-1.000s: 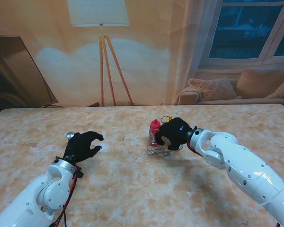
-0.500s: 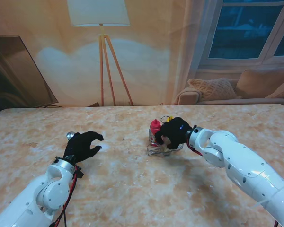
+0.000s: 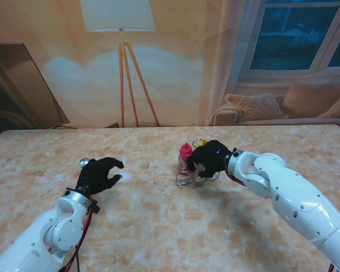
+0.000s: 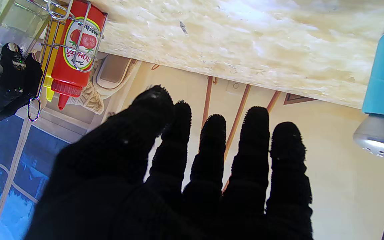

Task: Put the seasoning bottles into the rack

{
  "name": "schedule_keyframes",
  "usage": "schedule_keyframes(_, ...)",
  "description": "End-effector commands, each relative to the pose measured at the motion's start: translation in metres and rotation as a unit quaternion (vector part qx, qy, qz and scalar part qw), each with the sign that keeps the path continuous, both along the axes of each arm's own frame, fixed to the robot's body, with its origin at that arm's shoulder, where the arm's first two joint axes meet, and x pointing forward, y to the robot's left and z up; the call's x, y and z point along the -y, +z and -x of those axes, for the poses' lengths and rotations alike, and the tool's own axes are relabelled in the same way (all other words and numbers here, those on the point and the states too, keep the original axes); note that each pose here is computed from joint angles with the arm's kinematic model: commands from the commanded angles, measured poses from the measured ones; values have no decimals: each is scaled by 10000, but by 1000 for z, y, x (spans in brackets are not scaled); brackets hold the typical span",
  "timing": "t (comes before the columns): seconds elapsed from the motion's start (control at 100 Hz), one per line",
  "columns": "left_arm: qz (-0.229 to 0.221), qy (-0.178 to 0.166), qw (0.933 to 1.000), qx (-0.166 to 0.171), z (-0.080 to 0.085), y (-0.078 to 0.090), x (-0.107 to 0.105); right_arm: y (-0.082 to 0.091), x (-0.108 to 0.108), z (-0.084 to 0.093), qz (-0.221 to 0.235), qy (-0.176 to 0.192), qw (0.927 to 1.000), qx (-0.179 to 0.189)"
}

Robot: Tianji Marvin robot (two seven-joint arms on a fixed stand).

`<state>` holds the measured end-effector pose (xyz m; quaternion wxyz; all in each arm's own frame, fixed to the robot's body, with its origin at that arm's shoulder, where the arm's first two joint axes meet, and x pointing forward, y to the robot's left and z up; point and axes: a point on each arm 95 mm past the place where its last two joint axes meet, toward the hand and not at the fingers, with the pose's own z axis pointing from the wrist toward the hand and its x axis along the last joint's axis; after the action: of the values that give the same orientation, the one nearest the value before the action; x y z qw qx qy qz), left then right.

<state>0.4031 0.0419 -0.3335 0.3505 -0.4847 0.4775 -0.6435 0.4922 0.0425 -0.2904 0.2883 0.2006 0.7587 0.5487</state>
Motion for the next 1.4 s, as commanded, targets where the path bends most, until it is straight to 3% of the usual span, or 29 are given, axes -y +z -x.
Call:
schedule_keyframes(0.0,-19,-22,10000,-55,1,-1,1,-1,-3,3,-7,50,10000,-40)
schedule_keyframes(0.42,-18,-19,10000,-45,1,-1,1,10,0,4,18,125,9999,-17)
schedule_keyframes(0.86,-20,-24,10000,-21,1,0,1,44,16,19,-360,-5,9988,335)
schedule_keyframes(0.98,-16,-23,10000,-14,2,0,1,57,27,29,-632,-242,9961,561)
schedule_keyframes(1.11,-17,-31,10000,-33,1,0,2,64,42,40,-925,-684,9923,465)
schedule_keyframes(1.24,-19,-42,10000,-46,1,-1,2,64,62,45,-901,-1034,9880,705)
schedule_keyframes(1.39,-22,-63,10000,-67,1,-1,4,55,77,46,-1043,-1512,9809,637)
